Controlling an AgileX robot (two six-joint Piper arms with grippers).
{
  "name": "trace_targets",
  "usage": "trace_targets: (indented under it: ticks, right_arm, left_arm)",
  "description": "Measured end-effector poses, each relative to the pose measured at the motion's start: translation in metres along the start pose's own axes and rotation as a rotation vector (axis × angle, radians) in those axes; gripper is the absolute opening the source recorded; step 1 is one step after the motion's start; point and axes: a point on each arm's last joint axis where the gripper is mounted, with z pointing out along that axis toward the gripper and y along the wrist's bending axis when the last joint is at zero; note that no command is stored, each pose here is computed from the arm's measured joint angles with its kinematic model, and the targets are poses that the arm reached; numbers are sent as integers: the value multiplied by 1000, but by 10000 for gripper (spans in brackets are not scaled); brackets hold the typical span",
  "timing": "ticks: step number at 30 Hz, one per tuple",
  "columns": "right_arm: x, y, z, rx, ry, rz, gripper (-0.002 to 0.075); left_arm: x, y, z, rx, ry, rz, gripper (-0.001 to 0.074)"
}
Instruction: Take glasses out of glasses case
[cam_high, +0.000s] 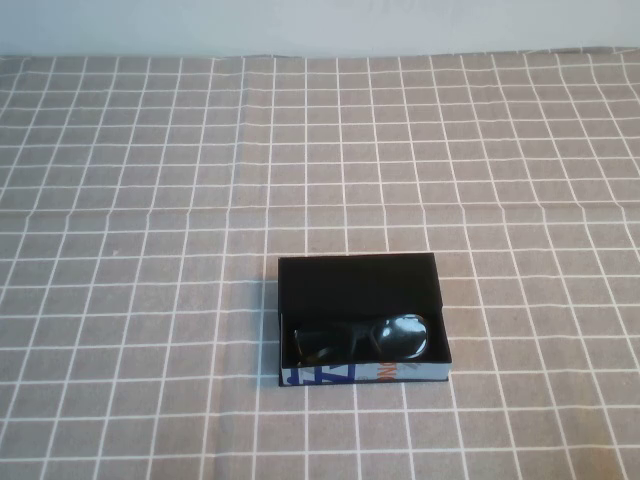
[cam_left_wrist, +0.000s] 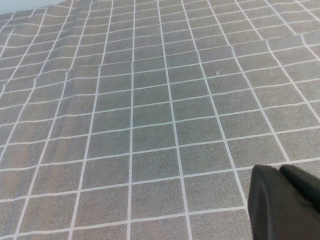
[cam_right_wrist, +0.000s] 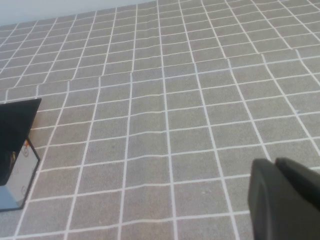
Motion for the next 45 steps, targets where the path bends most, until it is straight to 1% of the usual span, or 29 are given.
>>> trace_targets:
  ticks: [21,25,34,36,39,41,43,45]
  right_arm:
    - [0,0,0,-1,0,4,-18]
    - [0,1,0,-16,-1,50,-18]
    - [-1,8,0,-87,-3,268,-18]
    - [-2,11,-1,-121,-4,374,-18]
    - [-6,17,-2,-200,-11,623,-18]
    - [-9,19,-2,-239,-19,755,-18]
    - [-11,19,-3,-253,-30,818,-18]
    - [-12,19,-3,-256,-32,829,-18]
  left_arm:
    - [0,0,0,0,0,0,-4]
    - [0,0,0,0,0,0,-4]
    - [0,0,0,0,0,0,-4]
    - [0,0,0,0,0,0,-4]
    - [0,0,0,0,0,0,-4]
    - [0,0,0,0,0,0,-4]
    - [0,0,0,0,0,0,-4]
    - [0,0,0,0,0,0,-4]
